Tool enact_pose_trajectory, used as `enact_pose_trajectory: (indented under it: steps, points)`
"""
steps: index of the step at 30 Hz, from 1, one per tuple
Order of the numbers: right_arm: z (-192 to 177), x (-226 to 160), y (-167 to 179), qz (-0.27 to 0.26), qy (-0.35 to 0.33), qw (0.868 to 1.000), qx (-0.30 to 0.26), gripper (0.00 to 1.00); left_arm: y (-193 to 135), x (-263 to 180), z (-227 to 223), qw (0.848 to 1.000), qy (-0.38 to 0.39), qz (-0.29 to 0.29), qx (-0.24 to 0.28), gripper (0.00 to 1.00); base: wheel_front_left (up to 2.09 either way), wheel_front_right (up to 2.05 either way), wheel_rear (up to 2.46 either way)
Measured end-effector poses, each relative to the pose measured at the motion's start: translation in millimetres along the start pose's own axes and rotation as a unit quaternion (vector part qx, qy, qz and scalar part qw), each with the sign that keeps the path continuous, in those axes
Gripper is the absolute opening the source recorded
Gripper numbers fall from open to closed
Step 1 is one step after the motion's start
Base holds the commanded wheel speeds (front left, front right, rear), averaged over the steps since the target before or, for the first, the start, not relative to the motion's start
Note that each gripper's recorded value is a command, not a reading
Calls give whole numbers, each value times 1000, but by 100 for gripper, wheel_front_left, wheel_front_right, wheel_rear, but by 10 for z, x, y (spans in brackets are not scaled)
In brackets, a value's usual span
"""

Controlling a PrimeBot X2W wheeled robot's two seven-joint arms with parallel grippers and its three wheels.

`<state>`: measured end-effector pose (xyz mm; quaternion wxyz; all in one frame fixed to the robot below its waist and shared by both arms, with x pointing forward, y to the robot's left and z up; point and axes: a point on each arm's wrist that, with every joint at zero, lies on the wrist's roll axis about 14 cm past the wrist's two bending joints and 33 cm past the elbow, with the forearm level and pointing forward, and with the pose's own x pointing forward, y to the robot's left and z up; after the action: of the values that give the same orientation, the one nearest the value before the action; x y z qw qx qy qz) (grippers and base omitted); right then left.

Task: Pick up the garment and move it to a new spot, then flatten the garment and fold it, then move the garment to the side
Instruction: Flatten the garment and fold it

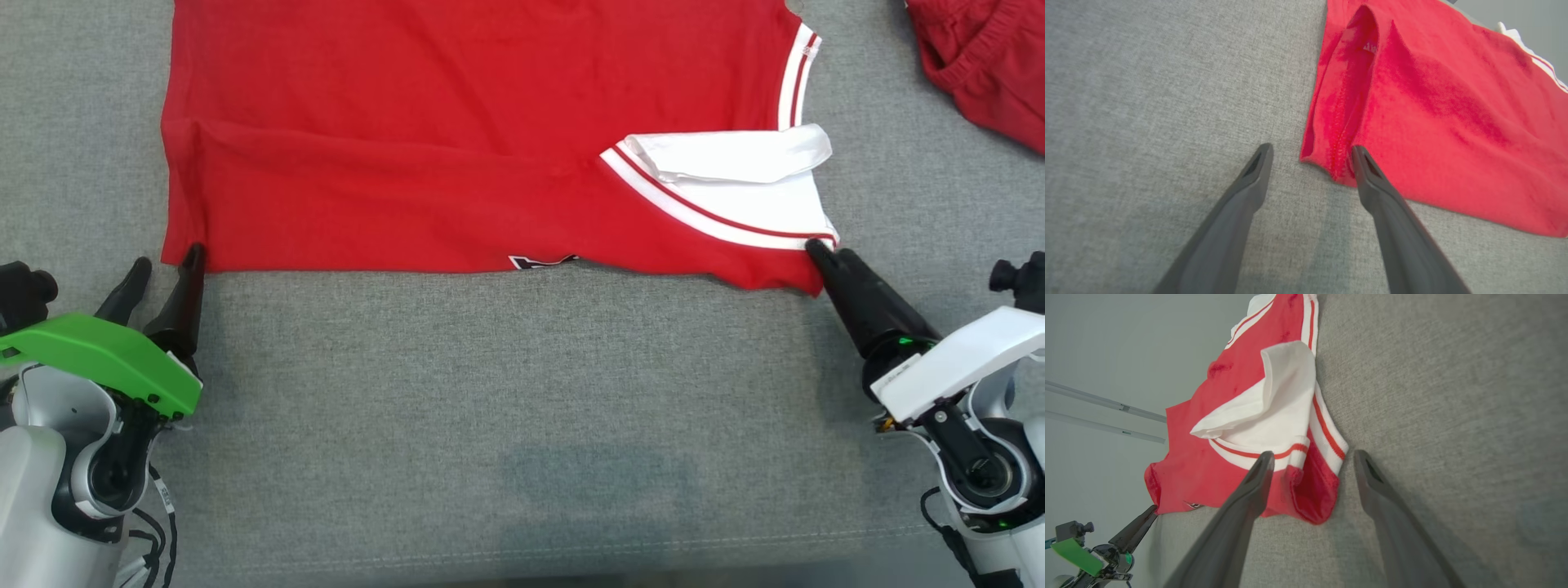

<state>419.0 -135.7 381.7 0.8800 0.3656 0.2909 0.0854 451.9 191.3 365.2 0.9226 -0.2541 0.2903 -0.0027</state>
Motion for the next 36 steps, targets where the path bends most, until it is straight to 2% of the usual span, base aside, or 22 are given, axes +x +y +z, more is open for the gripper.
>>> enact_pose_trajectory:
  steps: [6, 20, 21, 22, 23, 24, 30, 36]
  points:
    - [-169, 27, 53, 9, 25, 1000, 5, 100, -18, 42, -29, 1000, 13, -3, 4, 100, 0, 0, 0]
    - [-194, 145, 95, 17, 33, 999, -5, 100, -64, 127, -13, 999, 41, -9, 14, 100, 0, 0, 0]
    - [-194, 150, 97, 18, 33, 999, -5, 77, -70, 132, -18, 999, 45, -10, 15, 49, 0, 0, 0]
    - [-196, 155, 99, 18, 35, 999, -5, 45, -78, 137, -23, 999, 48, -11, 16, 18, 0, 0, 0]
    - [-198, 159, 102, 20, 37, 999, -6, 22, -93, 142, -26, 999, 50, -13, 15, 0, 0, 0, 0]
    - [-199, 160, 101, 20, 37, 999, -6, 0, -117, 145, -47, 998, 55, -17, 14, 0, 0, 0, 0]
    - [-188, 142, 152, 39, 50, 998, -1, 0, -240, 116, -75, 996, 72, -43, -1, 0, 0, 0, 0]
    - [-21, 43, 199, 55, 46, 997, 42, 0, -399, -48, -97, 992, 94, -80, -28, 0, 0, 0, 0]
